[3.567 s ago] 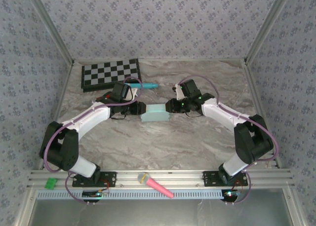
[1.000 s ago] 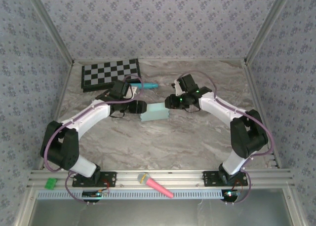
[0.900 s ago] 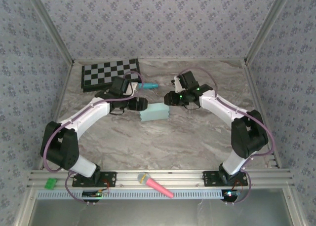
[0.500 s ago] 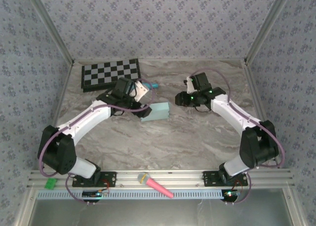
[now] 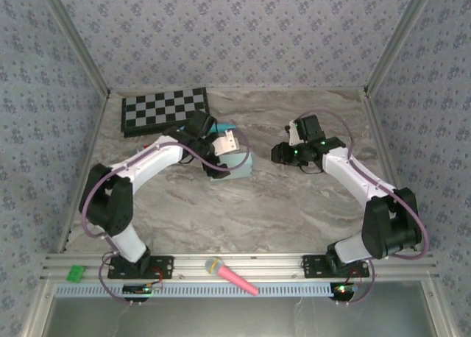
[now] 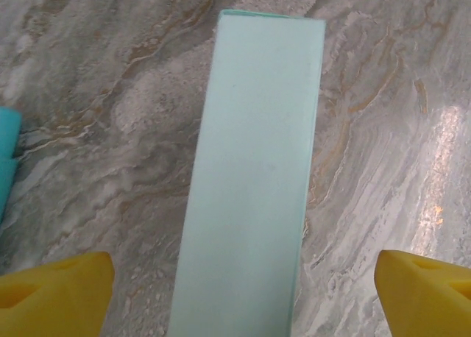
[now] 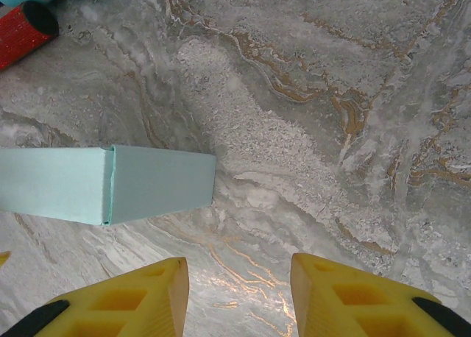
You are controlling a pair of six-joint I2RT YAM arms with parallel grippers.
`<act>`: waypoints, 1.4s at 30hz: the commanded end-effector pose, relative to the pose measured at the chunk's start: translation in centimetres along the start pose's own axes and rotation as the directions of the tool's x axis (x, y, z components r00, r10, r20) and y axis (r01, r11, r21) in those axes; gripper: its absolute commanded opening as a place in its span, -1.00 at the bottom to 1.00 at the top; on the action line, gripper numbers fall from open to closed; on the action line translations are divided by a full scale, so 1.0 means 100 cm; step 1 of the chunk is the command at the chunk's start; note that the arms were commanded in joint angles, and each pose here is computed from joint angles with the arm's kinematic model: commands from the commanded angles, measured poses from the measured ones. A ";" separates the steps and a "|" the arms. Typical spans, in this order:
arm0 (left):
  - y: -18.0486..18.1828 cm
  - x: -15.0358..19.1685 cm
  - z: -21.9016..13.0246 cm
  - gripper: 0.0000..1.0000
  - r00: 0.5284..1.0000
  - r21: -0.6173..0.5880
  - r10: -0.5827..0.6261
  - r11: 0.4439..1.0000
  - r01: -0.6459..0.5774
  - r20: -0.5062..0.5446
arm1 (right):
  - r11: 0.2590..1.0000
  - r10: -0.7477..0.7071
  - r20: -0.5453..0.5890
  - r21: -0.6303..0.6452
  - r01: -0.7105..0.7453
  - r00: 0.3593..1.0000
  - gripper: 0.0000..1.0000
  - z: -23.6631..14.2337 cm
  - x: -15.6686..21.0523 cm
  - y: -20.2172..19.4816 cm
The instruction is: Fold the paper box
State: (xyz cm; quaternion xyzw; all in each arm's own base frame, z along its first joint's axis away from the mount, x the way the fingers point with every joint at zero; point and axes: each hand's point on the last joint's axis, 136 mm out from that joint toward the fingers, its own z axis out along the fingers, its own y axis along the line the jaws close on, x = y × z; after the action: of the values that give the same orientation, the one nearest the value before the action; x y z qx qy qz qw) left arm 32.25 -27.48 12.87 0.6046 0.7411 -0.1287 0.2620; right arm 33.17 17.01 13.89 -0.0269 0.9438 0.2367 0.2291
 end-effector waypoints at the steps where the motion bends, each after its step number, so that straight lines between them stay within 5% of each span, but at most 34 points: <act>1: -0.011 -0.001 0.005 0.76 0.995 0.065 0.078 0.995 -0.075 -0.054 | 1.000 -0.003 0.010 0.009 0.003 1.000 -0.15 -0.005 0.002 -0.003; 7: -0.008 0.010 0.023 0.39 0.986 0.081 0.071 0.995 -0.059 -0.152 | 1.000 0.006 0.008 0.003 -0.006 1.000 -0.15 -0.005 0.003 -0.005; 13: -0.006 0.012 0.033 0.25 0.981 0.054 0.099 0.994 -0.091 -0.167 | 1.000 0.013 0.004 0.006 -0.013 1.000 -0.14 -0.004 0.004 -0.007; 21: 0.000 0.006 0.032 -0.34 0.979 0.001 0.122 0.992 -0.123 -0.161 | 1.000 0.021 -0.003 0.011 -0.021 1.000 -0.14 -0.003 0.007 -0.011; 29: 0.013 -0.010 0.023 -0.34 0.976 -0.162 0.172 0.968 -0.193 -0.134 | 0.999 0.029 -0.001 0.025 -0.029 1.000 -0.14 -0.005 0.009 -0.016; 42: 0.029 -0.028 0.048 -0.32 0.939 -0.472 0.275 0.812 -0.342 -0.208 | 0.993 0.095 0.070 0.070 -0.100 0.993 -0.15 -0.021 0.008 -0.041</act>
State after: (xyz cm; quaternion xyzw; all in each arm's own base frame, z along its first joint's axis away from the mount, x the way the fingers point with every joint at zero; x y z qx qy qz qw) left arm 34.92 -31.24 9.80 0.6518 0.6698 0.1027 0.3407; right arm 32.44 13.27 13.42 0.0180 0.9441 0.2201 0.2448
